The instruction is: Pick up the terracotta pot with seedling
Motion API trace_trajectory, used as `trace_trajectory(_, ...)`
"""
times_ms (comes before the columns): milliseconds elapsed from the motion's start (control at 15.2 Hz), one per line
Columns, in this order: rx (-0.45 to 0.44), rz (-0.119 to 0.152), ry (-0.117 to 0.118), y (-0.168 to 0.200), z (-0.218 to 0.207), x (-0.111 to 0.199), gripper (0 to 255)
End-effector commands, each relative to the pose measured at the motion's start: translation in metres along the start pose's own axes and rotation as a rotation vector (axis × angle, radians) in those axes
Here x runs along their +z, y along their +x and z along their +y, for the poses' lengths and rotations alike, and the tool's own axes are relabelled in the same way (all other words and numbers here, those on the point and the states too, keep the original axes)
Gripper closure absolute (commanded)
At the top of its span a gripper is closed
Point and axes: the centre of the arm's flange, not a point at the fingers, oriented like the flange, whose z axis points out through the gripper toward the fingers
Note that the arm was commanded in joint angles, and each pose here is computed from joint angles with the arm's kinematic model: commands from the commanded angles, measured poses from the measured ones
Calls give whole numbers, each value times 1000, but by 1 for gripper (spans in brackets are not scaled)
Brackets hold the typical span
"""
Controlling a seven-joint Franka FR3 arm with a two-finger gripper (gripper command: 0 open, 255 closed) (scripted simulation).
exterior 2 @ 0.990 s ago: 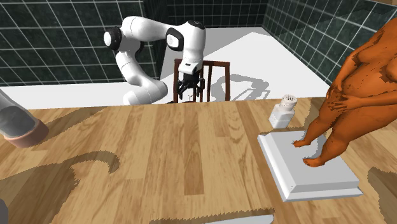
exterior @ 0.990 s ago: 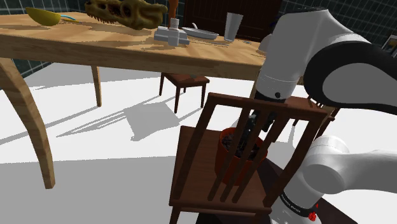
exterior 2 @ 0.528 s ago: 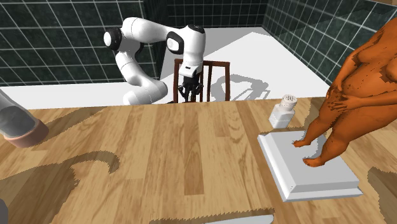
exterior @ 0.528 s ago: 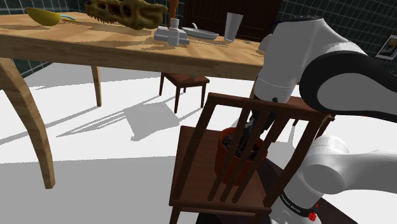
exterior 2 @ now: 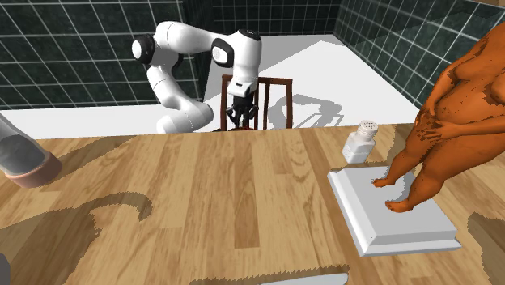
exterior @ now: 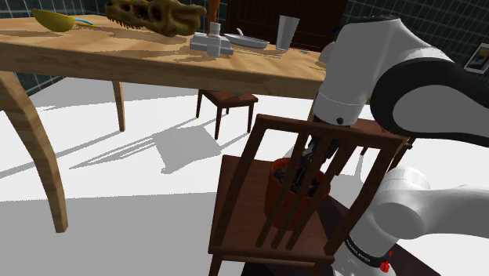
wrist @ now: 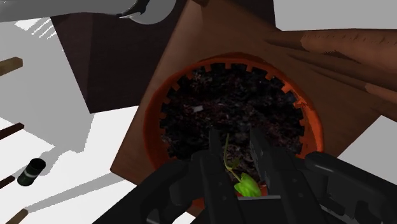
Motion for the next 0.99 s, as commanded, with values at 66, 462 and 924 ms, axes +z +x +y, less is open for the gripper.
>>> trace_trajectory(66,0,2,1,1,2,-15,255)
trace_trajectory(462,0,2,1,2,7,-47,255)
trace_trajectory(924,0,2,1,3,11,-74,255)
